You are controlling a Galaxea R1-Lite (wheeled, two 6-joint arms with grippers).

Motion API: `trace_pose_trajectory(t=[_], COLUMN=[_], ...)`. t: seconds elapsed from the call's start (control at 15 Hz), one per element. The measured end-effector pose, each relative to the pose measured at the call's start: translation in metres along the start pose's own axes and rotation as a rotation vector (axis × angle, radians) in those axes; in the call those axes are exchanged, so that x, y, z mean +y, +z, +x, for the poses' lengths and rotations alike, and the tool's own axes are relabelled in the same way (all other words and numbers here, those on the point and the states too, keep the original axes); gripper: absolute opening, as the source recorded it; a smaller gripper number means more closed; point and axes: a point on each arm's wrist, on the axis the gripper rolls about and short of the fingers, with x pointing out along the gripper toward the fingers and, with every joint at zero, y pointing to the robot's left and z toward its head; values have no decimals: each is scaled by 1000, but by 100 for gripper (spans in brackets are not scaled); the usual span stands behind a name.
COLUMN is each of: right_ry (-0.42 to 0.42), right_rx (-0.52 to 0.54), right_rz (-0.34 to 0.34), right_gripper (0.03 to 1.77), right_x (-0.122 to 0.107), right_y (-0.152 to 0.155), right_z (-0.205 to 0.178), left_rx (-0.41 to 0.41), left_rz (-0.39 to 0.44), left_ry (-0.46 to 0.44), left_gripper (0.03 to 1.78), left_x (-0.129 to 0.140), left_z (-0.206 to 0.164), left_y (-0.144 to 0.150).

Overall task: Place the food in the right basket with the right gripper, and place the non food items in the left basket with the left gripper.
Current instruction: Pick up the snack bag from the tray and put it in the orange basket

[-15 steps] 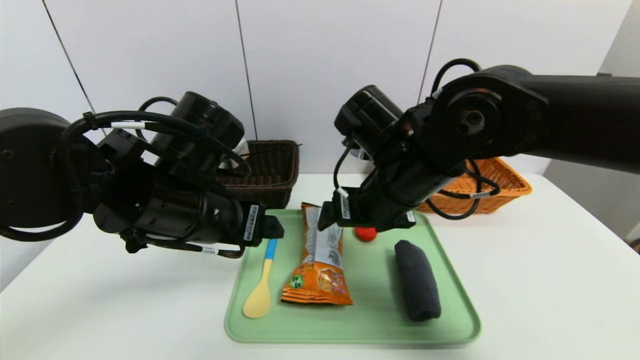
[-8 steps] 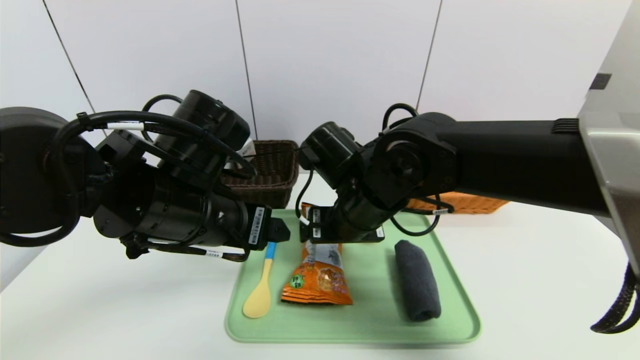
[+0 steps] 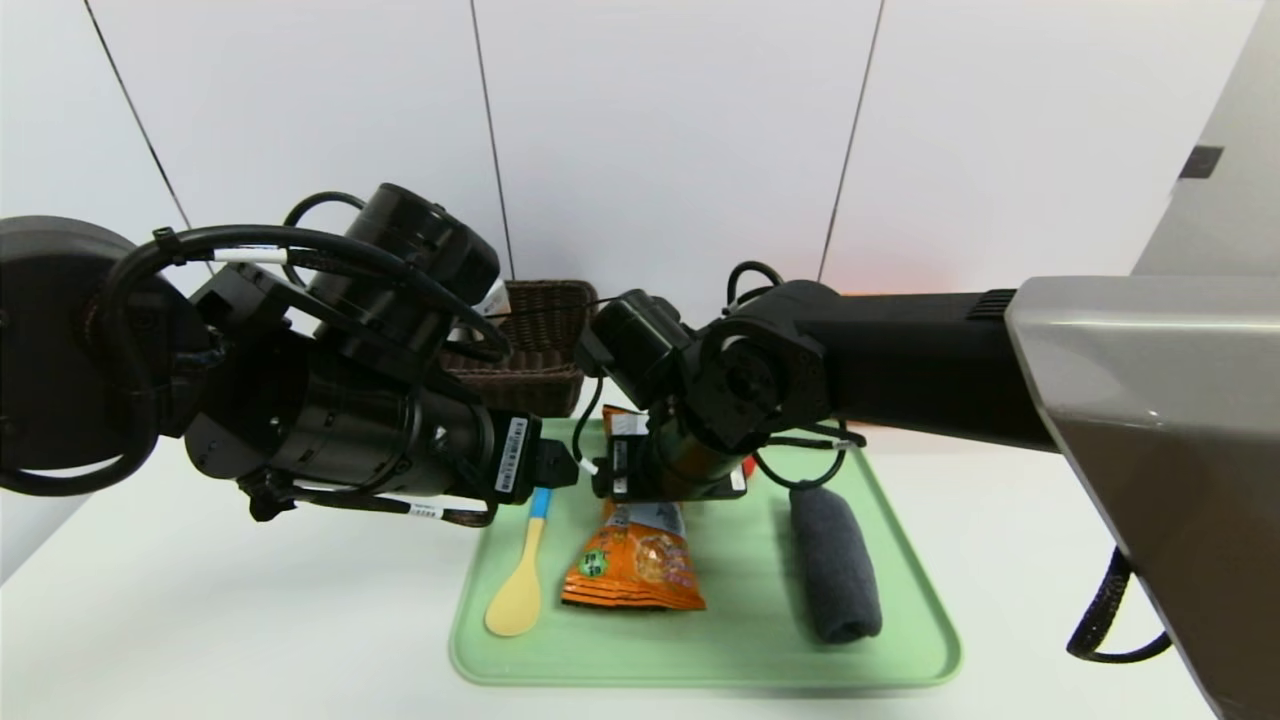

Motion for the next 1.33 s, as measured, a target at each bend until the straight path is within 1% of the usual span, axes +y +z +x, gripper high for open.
trace_pose_trajectory(t=[0.27,0.4,0.53,0.67,1.0,1.07,1.27,1.33], right_ry=[-14,-17,-18,-20,-16,-17,-17,-17], right_rx=[15,16,17,16,9,10,13,13], right_rz=[-1,0,-1,-3,-2,-1,-3,0], right_gripper=[171,171,171,171,171,159,113,101], right_x=[-1,-2,-1,-2,-1,-2,-2,-2], right_y=[-1,-1,-1,-1,0,0,0,-1], right_z=[9,11,12,14,16,17,17,17], left_rx=[5,23,39,45,49,49,51,51], left_rz=[1,6,34,27,11,11,9,9], left_ry=[12,50,95,119,134,135,134,135], left_gripper=[169,169,169,169,169,169,169,169], left_x=[4,16,33,42,48,48,49,49], left_z=[1,5,9,11,13,13,13,13], left_y=[0,0,0,0,0,0,0,0])
